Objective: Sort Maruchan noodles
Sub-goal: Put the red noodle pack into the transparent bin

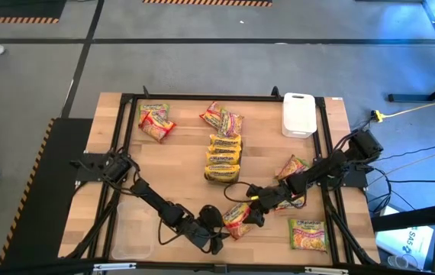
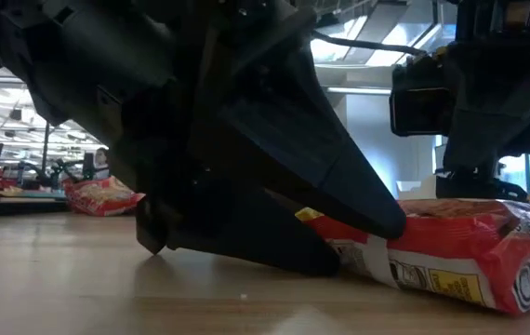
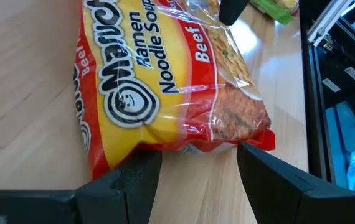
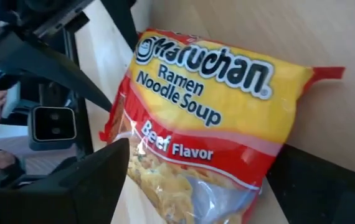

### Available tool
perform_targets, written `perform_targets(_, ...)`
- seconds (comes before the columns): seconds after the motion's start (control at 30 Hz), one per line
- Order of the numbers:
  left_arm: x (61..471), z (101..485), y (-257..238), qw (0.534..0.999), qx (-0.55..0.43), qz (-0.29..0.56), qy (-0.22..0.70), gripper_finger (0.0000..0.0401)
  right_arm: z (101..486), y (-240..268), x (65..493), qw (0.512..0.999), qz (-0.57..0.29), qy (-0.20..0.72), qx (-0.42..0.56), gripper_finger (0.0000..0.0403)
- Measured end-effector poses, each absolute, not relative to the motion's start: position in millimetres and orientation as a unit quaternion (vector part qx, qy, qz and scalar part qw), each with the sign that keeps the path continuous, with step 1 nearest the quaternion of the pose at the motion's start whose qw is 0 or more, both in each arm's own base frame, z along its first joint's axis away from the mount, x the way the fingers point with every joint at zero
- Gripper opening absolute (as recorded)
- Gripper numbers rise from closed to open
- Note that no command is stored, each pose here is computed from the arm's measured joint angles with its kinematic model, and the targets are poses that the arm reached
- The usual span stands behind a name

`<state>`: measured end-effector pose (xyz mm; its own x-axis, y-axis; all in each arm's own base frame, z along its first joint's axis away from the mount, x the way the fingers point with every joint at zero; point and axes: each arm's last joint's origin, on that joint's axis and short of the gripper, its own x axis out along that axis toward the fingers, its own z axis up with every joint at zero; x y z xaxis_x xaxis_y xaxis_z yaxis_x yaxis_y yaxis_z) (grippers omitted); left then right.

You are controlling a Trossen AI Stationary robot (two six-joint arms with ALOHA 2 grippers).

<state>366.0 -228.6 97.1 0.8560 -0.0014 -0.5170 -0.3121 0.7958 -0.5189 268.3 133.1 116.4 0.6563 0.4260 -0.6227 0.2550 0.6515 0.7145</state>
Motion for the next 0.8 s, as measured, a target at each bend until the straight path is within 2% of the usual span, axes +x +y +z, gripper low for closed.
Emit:
perform_targets(0.43, 366.1, 97.3, -228.6, 0.919, -0.291, 0.081, 0.255, 0.0208, 131.9, 138.0, 278.3, 0.83, 0.099, 0.347, 0.425, 0.0307)
perform_targets(0.8, 366.9, 97.1, -227.1, 0.922, -0.283, 0.087, 0.249, 0.0208, 128.7, 137.2, 278.3, 0.838, 0.075, 0.372, 0.392, 0.0282)
